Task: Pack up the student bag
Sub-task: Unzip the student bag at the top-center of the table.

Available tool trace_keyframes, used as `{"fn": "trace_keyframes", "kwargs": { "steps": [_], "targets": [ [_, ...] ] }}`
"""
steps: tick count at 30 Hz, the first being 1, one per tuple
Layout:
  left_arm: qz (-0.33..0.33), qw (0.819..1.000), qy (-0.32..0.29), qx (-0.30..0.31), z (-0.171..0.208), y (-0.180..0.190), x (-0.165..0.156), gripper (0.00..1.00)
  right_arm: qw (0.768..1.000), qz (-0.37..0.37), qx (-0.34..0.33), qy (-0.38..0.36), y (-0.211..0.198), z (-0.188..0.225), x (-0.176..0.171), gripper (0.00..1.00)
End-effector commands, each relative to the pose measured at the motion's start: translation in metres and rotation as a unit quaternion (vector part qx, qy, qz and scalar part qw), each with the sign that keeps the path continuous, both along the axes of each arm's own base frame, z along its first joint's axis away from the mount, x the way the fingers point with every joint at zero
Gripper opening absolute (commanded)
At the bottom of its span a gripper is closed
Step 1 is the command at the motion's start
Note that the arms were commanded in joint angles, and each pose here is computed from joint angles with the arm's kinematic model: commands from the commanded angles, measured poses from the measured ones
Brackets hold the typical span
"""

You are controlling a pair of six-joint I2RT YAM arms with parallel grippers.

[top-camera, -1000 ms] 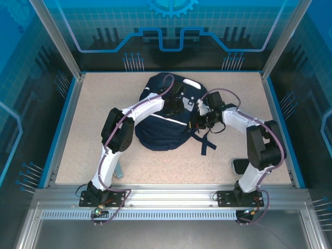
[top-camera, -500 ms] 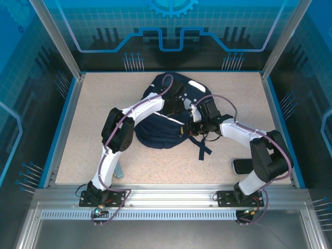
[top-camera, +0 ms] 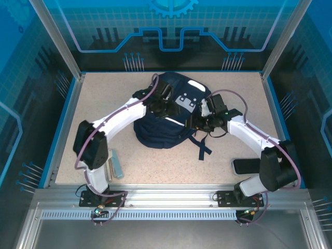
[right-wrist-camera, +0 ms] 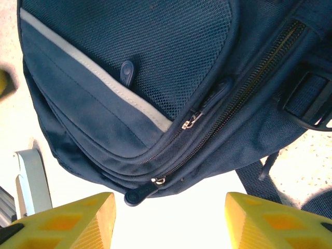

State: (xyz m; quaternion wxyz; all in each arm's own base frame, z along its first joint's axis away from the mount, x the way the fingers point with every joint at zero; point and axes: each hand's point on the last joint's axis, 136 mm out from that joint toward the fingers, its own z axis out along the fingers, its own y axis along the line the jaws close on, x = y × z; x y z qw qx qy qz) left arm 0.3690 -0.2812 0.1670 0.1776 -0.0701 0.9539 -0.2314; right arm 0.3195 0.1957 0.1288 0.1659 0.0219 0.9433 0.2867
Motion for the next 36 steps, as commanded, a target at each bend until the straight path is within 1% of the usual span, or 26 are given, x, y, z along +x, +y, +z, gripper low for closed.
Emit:
{"fn": "trace_keyframes", "kwargs": {
  "steps": [1, 4, 7, 10, 15, 21, 26, 30, 36],
  "targets": [
    [-0.022, 0.999, 0.025, -0.002, -0.006, 0.000, -0.040, 0.51, 0.998, -0.041, -0.003, 0.055, -0.005, -0.004, 0.002, 0.59],
    [-0.031, 0.998, 0.053, -0.028, -0.011, -0.011, -0.069, 0.55, 0.996, -0.052, 0.011, 0.071, 0.000, -0.006, 0.006, 0.60],
    [-0.028, 0.994, 0.087, -0.060, -0.020, -0.028, -0.088, 0.58, 0.994, -0.072, 0.014, 0.086, -0.001, -0.012, 0.009, 0.60],
    [-0.007, 0.993, 0.099, -0.070, -0.031, -0.039, -0.090, 0.60, 0.991, -0.088, 0.014, 0.095, -0.003, -0.017, 0.011, 0.61],
    [0.039, 0.990, 0.111, -0.075, -0.050, -0.047, -0.078, 0.60, 0.989, -0.106, 0.007, 0.102, -0.012, -0.023, 0.009, 0.61],
    [0.077, 0.988, 0.117, -0.065, -0.065, -0.048, -0.065, 0.54, 0.985, -0.133, -0.010, 0.110, -0.032, -0.029, 0.004, 0.61],
    [0.086, 0.986, 0.134, -0.057, -0.080, -0.051, -0.064, 0.50, 0.983, -0.142, -0.021, 0.111, -0.041, -0.031, 0.001, 0.61],
    [0.097, 0.984, 0.141, -0.051, -0.085, -0.046, -0.066, 0.43, 0.983, -0.143, -0.027, 0.110, -0.043, -0.031, 0.001, 0.60],
    [0.100, 0.984, 0.142, -0.050, -0.085, -0.044, -0.069, 0.27, 0.983, -0.141, -0.026, 0.113, -0.041, -0.031, 0.001, 0.60]
  ]
}}
